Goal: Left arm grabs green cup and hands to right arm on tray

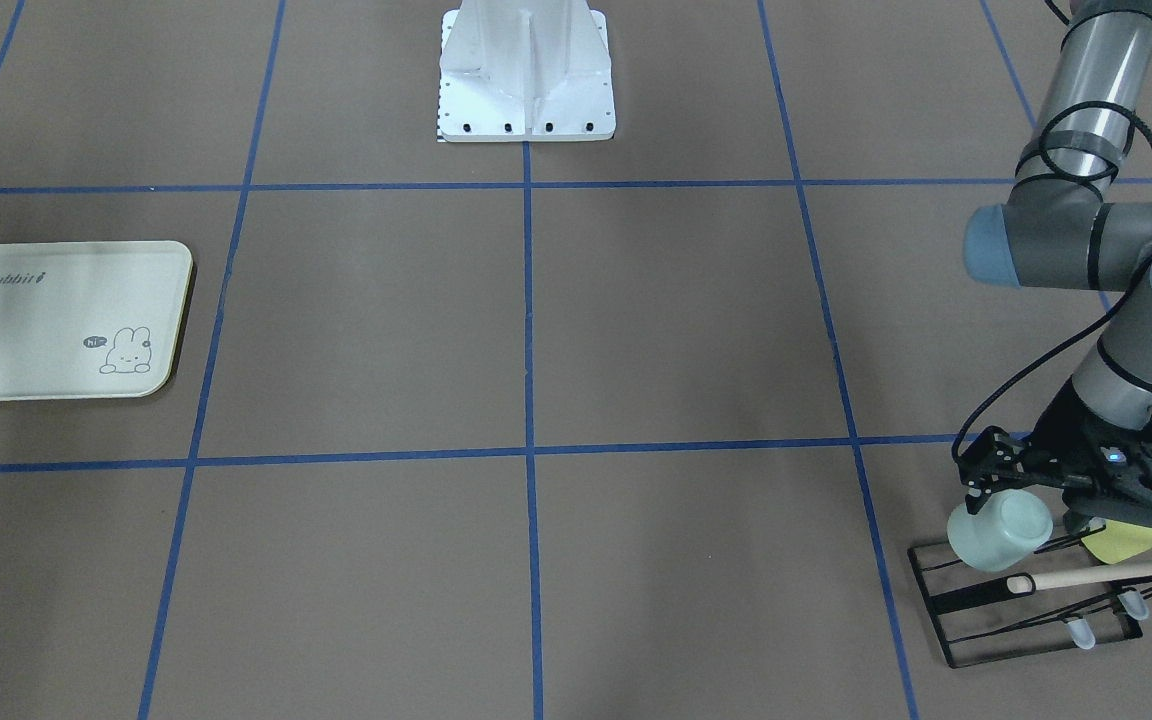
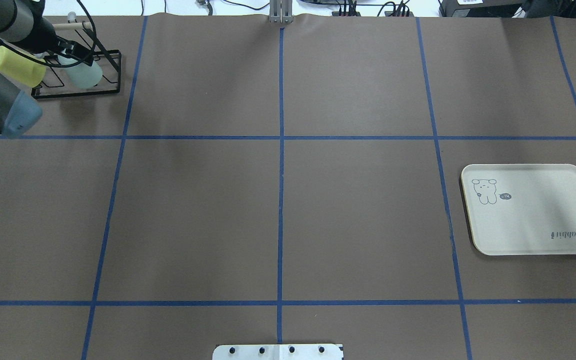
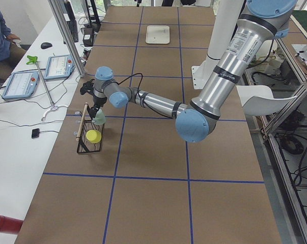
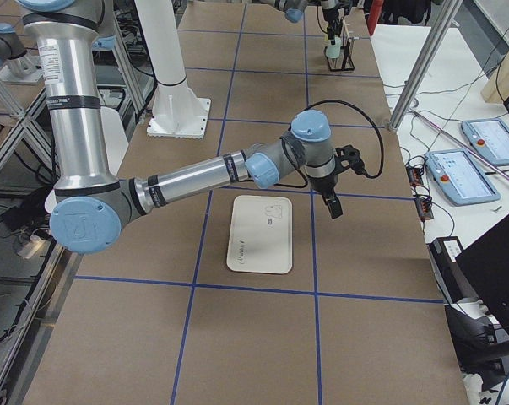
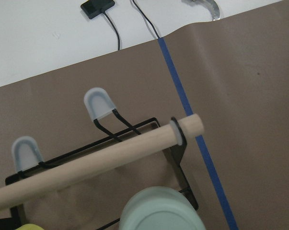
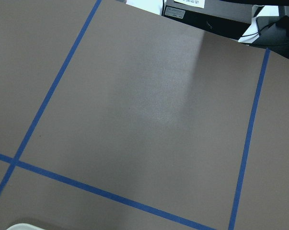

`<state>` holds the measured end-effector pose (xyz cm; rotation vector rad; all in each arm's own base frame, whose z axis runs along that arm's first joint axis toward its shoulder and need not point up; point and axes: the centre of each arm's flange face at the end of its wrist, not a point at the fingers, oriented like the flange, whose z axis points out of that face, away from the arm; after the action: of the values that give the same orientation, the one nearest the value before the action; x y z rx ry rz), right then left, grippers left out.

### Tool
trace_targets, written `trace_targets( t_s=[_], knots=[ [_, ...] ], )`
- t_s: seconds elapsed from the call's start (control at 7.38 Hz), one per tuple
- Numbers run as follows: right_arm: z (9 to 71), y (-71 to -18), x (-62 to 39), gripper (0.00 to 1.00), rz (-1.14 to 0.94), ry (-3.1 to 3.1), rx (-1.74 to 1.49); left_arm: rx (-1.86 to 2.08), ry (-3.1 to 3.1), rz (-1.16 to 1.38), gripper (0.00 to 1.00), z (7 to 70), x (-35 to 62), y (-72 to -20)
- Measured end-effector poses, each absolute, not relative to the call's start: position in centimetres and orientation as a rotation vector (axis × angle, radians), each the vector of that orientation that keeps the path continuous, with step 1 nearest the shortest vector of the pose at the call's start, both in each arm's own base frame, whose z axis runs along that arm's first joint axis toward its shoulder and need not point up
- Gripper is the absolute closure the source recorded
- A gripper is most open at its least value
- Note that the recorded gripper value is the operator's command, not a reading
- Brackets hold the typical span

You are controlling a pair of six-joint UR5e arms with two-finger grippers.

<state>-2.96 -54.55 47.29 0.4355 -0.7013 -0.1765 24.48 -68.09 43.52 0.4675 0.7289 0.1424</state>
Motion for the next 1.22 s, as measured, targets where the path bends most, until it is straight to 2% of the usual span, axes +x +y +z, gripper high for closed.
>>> trace_targets(
  t_s=[0.14, 0.27, 0.54, 0.68, 0.81, 0.95, 1.22],
  knots=[
    [47.3, -54.5, -3.0, 0.00, -0.177, -0.702, 0.435, 0.465, 0.728, 0.146, 0.00, 43.6, 24.8, -68.0],
    [47.3, -54.5, -3.0, 0.00, -0.177, -0.702, 0.435, 0.463, 0.727, 0.148, 0.10, 43.7, 25.0, -68.0],
    [47.2, -54.5, -3.0, 0.00, -0.178, -0.704, 0.437, 0.468, 0.716, 0.149, 0.55, 43.9, 24.9, -68.0],
    [47.1, -54.5, -3.0, 0.00, -0.179, -0.706, 0.438, 0.473, 0.707, 0.149, 0.73, 43.9, 24.9, -68.0],
    [47.0, -54.5, -3.0, 0.00, -0.180, -0.707, 0.439, 0.477, 0.701, 0.149, 0.86, 44.0, 24.8, -68.0],
    [47.0, -54.5, -3.0, 0.00, -0.180, -0.707, 0.439, 0.482, 0.698, 0.147, 0.91, 43.8, 24.6, -68.1],
    [46.9, -54.5, -3.0, 0.00, -0.180, -0.708, 0.440, 0.510, 0.707, 0.143, 0.91, 42.3, 23.8, -68.0]
  ],
)
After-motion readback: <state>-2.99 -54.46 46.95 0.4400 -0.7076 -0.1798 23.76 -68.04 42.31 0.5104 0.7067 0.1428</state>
